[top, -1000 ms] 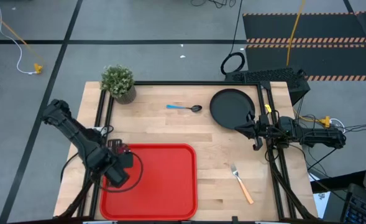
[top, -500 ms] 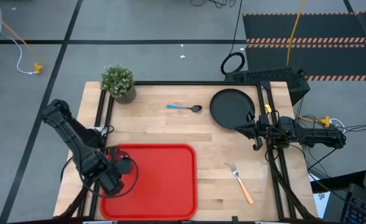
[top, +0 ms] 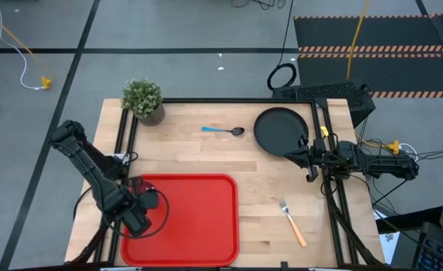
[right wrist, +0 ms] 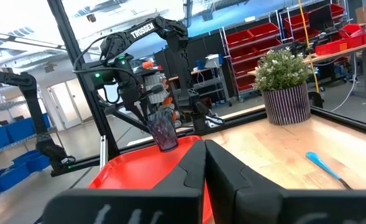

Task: Pick and place plate/cup/fork/spoon on tray
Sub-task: Put the blue glass on the top left side of the red serving tray

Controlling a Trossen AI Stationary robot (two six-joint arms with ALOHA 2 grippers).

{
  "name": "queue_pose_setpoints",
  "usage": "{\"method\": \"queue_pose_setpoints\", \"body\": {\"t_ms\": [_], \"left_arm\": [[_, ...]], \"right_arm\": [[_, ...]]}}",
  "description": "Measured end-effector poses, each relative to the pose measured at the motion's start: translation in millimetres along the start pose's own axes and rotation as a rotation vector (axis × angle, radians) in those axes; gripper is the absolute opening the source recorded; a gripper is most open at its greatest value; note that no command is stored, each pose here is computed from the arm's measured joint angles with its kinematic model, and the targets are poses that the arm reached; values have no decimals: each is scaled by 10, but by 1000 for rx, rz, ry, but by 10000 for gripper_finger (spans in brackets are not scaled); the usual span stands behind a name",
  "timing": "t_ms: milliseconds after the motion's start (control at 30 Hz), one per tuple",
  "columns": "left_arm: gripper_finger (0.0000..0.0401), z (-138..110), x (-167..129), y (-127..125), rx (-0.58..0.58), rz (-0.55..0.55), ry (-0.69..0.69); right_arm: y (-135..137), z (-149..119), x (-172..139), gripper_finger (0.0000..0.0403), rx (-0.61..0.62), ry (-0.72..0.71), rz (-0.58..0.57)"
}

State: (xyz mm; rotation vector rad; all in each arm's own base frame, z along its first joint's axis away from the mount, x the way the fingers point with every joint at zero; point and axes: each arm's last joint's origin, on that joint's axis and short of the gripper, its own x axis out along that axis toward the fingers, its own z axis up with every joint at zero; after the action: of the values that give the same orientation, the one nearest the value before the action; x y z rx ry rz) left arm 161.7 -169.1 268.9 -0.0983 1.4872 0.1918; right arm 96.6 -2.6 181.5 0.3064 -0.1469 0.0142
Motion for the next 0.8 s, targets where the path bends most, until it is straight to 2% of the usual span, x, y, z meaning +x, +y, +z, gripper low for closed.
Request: {"method": "queue_pose_setpoints", "body": {"t_ms": [233,333,500,667,800], "left_arm": [[18,-3,10,2,-86,2,1],[18,-32,103,30,-116,36,20],[8,-86,249,65,-150,53,94],[24,-86,254,63,-179,51,95],[15,-82,254,72,-176,70,71]], "right_arm": [[0,0,0,0,17,-1,0],[0,1,0,0,17,-1,0],[0,1,0,0,17,-1,0],[0,1,0,0,17,-1,0],[1,1,0,0,12,-1,1]]}}
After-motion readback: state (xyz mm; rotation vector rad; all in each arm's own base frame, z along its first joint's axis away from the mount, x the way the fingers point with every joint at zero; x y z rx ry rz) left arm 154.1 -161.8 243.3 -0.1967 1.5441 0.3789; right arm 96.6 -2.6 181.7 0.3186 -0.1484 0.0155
